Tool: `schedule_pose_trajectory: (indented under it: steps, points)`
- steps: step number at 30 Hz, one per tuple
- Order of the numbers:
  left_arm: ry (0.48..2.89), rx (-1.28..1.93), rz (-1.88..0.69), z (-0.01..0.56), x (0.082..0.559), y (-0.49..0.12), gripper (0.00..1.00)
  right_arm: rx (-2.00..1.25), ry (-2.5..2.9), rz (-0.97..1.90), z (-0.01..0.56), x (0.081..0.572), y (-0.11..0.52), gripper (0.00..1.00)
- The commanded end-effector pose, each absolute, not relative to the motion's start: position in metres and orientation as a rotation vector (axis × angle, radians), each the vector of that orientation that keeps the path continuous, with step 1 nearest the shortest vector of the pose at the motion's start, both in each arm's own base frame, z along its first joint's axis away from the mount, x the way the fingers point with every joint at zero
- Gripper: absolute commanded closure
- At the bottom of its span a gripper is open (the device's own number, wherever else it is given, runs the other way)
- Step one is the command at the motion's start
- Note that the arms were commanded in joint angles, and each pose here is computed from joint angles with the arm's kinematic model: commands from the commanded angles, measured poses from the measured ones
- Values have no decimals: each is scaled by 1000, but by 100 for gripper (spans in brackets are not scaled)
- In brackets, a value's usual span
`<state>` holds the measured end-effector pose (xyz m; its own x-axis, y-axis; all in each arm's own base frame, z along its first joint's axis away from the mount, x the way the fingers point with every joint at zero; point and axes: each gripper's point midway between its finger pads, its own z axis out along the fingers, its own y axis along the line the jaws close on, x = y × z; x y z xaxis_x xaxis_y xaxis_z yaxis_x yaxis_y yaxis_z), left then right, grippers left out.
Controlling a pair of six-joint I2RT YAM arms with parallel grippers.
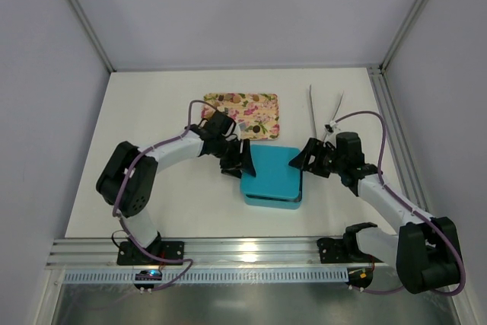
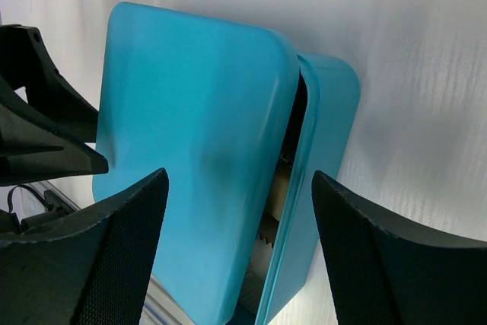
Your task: Pack the chocolate
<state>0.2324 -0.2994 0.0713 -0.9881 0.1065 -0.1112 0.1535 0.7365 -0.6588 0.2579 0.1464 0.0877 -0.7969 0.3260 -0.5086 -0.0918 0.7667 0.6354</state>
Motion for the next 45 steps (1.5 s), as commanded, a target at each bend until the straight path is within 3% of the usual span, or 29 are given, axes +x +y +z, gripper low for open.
schedule_pose_trajectory:
  steps: [1, 29, 45]
  points:
    - [2841, 302, -1032, 80, 235, -305, 42, 163, 2290, 877, 96, 263, 147, 23]
    - [2920, 585, -922, 89, 198, -327, 42, 153, 2294, 912, 96, 254, 159, 27]
    - [2929, 683, -894, 96, 183, -326, 33, 160, 2303, 887, 91, 250, 155, 27]
